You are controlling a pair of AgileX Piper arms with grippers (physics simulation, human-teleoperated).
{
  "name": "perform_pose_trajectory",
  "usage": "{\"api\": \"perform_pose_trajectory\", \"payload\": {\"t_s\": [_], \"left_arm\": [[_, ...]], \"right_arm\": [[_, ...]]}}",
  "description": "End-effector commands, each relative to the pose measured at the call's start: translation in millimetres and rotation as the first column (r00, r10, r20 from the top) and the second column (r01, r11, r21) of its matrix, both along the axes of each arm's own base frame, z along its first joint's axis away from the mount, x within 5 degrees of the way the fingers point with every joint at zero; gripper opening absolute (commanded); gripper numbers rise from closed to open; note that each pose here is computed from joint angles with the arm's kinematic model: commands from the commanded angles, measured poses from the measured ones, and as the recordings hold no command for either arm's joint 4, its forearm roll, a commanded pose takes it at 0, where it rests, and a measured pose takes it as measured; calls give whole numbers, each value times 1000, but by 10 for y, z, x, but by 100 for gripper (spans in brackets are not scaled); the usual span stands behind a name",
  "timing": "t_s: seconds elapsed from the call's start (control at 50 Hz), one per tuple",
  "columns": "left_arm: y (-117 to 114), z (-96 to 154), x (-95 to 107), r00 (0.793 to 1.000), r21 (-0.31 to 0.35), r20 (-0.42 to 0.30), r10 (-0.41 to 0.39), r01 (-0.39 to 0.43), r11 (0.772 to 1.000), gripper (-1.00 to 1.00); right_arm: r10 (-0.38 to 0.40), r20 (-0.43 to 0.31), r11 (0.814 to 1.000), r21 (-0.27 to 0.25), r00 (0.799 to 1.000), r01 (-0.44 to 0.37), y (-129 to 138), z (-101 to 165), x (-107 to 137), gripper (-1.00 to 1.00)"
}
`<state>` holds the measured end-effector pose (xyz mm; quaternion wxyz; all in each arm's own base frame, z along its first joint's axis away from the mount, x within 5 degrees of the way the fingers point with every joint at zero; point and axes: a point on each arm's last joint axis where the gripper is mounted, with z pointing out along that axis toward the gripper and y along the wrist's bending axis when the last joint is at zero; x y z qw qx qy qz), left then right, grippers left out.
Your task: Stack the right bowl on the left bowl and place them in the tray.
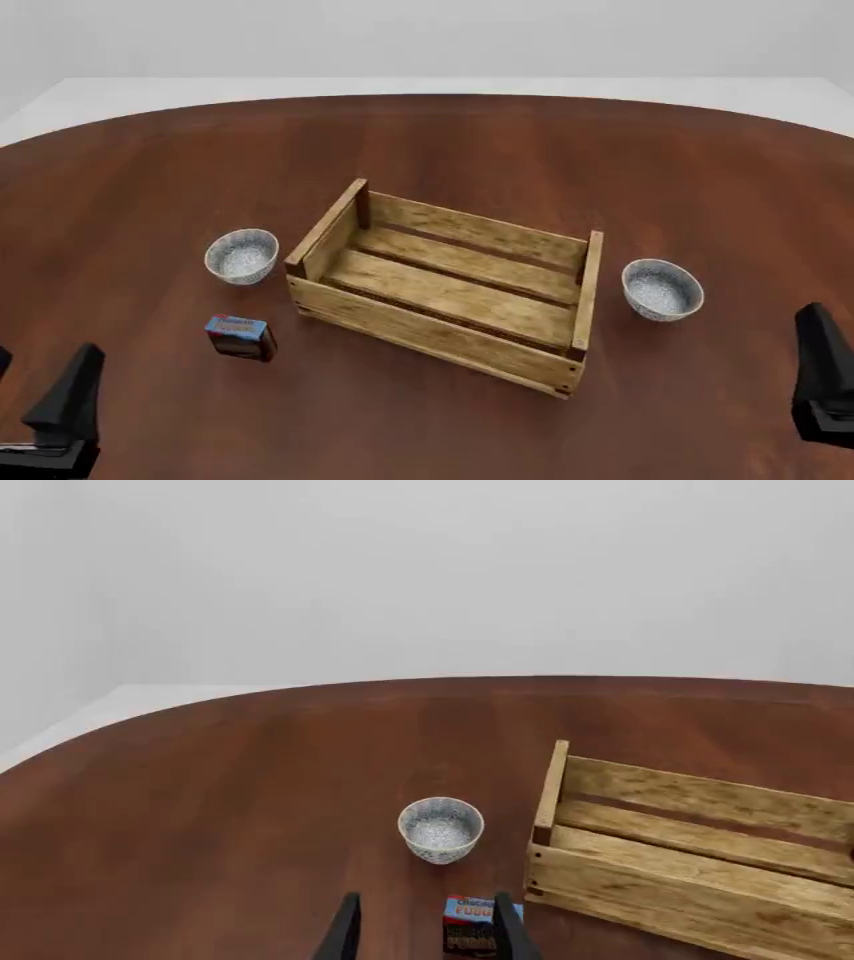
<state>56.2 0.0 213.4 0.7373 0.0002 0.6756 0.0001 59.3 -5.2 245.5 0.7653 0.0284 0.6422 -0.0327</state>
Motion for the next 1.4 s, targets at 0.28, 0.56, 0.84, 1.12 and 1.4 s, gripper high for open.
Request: {"api": "perform_pose_trajectory", "payload": {"t_s": [0.28,0.56,0.84,1.12,1.4], "left_arm": [[-11,26,0,1000,24,8,-18,18,1000,100],[-23,19,-3,999,21,7,-39,39,999,100],[-28,19,-4,999,10,9,-50,50,999,100],[-36,49,-10,998,8,15,-64,64,998,100],[-40,77,-15,997,1,16,-73,73,997,100]], "right_arm": [[61,-125,998,-19,990,-64,37,-208,93,100],[104,-242,994,54,965,-94,64,-13,463,100],[65,-350,997,-24,935,-78,33,232,841,100],[77,-425,997,19,902,-76,38,450,1183,100],[40,-505,998,-27,862,-62,-27,696,1417,100]]}}
